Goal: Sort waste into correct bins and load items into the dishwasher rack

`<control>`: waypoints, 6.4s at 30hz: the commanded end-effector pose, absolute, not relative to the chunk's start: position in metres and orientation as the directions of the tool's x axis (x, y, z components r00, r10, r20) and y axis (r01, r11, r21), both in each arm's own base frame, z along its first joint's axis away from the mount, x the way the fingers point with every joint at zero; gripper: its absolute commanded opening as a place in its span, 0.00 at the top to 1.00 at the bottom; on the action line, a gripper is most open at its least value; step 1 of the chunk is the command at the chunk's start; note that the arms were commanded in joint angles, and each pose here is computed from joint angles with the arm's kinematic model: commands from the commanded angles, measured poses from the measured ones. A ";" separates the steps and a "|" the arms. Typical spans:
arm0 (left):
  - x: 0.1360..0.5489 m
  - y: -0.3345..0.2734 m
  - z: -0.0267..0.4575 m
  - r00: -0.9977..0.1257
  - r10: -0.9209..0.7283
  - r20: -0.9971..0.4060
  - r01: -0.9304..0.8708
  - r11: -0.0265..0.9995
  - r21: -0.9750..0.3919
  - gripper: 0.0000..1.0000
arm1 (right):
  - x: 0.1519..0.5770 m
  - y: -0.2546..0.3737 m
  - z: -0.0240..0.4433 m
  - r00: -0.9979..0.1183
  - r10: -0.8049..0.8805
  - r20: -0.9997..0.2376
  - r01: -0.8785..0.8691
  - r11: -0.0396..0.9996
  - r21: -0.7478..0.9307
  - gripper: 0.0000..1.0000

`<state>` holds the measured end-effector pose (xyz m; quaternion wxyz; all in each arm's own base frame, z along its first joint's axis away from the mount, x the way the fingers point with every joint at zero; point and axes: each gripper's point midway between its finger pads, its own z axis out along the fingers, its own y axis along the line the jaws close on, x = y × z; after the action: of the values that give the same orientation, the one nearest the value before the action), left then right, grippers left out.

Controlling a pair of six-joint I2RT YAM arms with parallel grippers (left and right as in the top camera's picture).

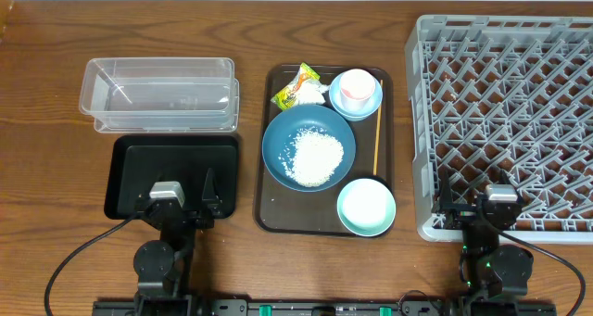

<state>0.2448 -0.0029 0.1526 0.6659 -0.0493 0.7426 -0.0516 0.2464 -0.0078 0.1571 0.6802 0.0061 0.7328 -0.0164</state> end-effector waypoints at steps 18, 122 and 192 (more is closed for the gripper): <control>0.244 0.001 0.137 -0.152 -0.129 -0.980 -0.028 0.992 -0.126 0.04 | 0.246 -0.011 0.156 -0.076 -0.021 -0.997 0.045 0.999 -0.024 0.01; 0.176 -0.128 0.253 -0.469 -0.595 -0.653 0.615 0.311 -0.725 0.04 | 0.246 -0.011 0.156 -0.076 -0.021 -0.997 0.045 0.999 -0.024 0.01; 0.312 -0.303 0.101 -0.840 0.279 -0.465 0.314 0.949 0.003 0.05 | 0.246 -0.011 0.156 -0.077 -0.021 -0.997 0.045 0.999 -0.024 0.01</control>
<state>0.3005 -0.3033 0.0987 0.1995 0.1589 0.9640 -0.0747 0.2463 -0.0078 0.1570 0.6801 0.0063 0.7329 -0.0165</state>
